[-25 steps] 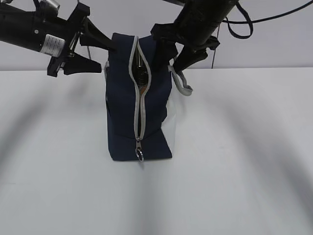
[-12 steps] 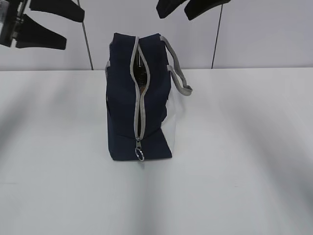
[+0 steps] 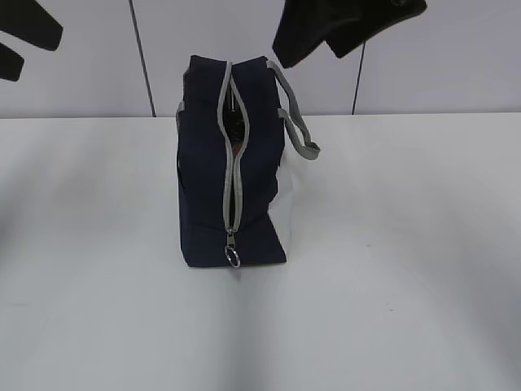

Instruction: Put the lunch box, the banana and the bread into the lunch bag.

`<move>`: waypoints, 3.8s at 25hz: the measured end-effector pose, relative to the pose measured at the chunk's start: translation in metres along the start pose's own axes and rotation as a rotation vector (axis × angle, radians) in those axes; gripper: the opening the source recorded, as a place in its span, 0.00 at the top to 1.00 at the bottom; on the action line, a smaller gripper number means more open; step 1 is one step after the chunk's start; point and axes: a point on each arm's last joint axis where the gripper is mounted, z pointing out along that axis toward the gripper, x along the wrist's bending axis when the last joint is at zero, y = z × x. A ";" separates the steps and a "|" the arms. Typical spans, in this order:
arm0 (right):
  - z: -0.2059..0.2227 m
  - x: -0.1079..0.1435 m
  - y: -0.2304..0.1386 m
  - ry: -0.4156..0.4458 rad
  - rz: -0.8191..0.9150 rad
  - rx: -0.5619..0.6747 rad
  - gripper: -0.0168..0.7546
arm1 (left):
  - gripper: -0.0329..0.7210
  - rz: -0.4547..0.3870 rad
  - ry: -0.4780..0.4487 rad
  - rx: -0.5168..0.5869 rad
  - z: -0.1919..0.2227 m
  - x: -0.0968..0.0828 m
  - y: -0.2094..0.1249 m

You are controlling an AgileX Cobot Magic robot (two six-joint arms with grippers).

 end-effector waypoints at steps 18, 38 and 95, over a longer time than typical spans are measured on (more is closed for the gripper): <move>0.080 -0.001 -0.099 -0.034 -0.050 -0.347 0.32 | 0.34 -0.022 0.033 -0.017 0.005 0.006 -0.056; 0.099 0.000 -0.098 -0.038 -0.102 -0.453 0.33 | 0.34 -0.050 0.054 -0.047 0.014 0.015 -0.060; 0.209 0.049 -0.177 -0.105 -0.269 -0.463 0.49 | 0.35 -0.037 0.098 -0.029 0.019 0.022 -0.059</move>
